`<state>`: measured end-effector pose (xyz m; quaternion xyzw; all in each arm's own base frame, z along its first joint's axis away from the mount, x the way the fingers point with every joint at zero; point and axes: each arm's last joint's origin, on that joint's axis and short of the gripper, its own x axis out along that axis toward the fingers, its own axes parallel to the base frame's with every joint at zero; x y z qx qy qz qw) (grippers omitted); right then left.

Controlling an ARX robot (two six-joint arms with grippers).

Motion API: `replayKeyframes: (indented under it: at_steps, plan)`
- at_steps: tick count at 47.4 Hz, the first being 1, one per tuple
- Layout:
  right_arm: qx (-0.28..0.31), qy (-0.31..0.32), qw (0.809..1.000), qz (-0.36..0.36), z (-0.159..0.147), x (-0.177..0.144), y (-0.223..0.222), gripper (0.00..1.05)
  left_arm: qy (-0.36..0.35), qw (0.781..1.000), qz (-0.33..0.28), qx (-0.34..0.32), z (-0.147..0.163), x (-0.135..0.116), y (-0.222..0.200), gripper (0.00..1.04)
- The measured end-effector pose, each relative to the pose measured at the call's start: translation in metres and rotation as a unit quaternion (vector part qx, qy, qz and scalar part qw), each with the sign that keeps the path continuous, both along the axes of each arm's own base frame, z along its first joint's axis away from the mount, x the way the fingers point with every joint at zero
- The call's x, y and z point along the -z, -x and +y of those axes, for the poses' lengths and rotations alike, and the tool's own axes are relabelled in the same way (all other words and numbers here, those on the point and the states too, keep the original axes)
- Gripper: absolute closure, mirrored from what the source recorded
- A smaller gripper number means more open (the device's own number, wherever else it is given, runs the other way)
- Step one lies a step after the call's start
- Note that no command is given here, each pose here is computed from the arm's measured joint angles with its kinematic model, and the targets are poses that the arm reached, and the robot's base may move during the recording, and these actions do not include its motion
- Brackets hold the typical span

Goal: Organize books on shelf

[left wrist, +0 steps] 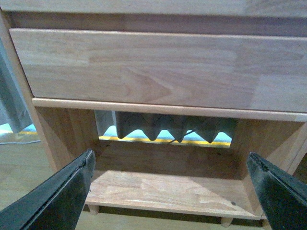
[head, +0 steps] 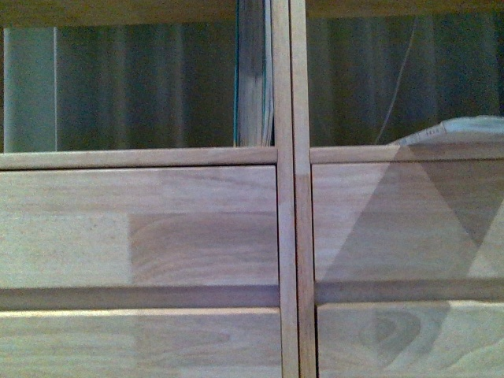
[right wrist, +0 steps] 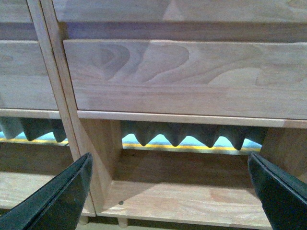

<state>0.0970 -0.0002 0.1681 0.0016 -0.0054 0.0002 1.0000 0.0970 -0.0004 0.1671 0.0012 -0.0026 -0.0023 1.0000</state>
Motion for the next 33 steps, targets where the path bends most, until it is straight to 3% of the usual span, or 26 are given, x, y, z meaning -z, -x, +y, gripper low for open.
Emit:
replayKeyframes:
  at_steps: [33]
  plan:
    - [0.000, 0.000, 1.000, 0.000, 0.0000, 0.0000, 0.0000, 0.07, 0.000, 1.000, 0.000, 0.000, 0.0000, 0.0001, 0.0000, 0.07]
